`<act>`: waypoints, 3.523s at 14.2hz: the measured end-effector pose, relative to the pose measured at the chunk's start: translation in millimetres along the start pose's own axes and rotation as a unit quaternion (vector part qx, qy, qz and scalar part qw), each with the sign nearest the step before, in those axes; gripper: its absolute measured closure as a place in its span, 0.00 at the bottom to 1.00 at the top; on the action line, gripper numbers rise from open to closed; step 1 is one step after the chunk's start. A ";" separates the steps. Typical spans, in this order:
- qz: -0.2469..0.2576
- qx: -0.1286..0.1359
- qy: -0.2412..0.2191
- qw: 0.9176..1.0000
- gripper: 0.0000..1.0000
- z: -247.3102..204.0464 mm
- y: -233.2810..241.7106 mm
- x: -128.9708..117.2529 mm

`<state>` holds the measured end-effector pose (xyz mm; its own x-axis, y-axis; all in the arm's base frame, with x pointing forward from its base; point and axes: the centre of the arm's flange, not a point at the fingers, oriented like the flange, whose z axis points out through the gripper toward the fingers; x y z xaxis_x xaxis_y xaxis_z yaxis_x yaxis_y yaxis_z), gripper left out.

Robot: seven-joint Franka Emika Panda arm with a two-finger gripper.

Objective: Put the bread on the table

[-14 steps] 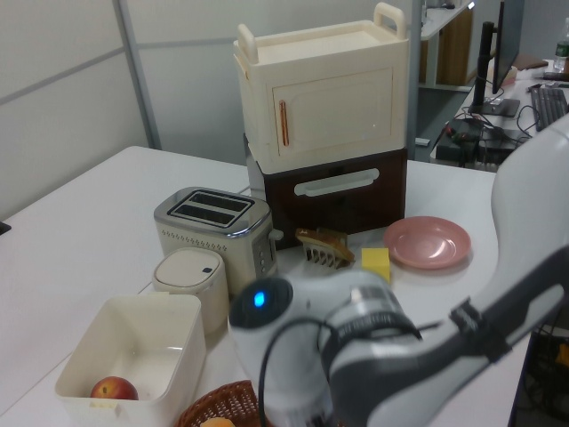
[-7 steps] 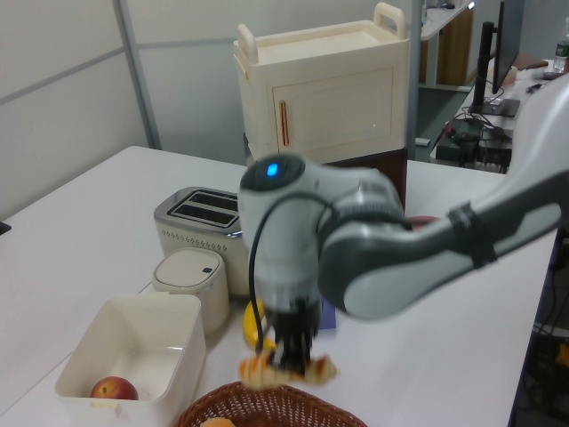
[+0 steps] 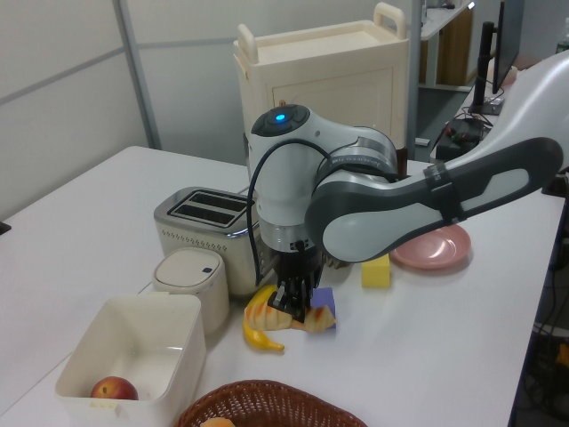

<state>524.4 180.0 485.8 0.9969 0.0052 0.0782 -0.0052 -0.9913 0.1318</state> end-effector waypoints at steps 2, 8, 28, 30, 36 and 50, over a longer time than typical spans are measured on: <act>0.001 0.001 0.000 1.000 0.88 7.4 6.6 8.8; 0.001 -0.001 -0.005 1.000 0.88 22.0 15.6 34.4; 0.079 -0.015 -0.011 0.997 0.00 15.5 115.3 64.8; 0.096 -0.015 0.009 0.995 0.00 -12.6 172.5 74.7; 0.139 0.062 0.029 0.988 0.00 -77.2 275.4 60.8; 0.097 0.062 -0.015 0.993 0.00 -68.0 278.2 49.9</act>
<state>567.3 -86.6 593.5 0.9801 -0.1888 0.0612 -0.1888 -0.9820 -0.0053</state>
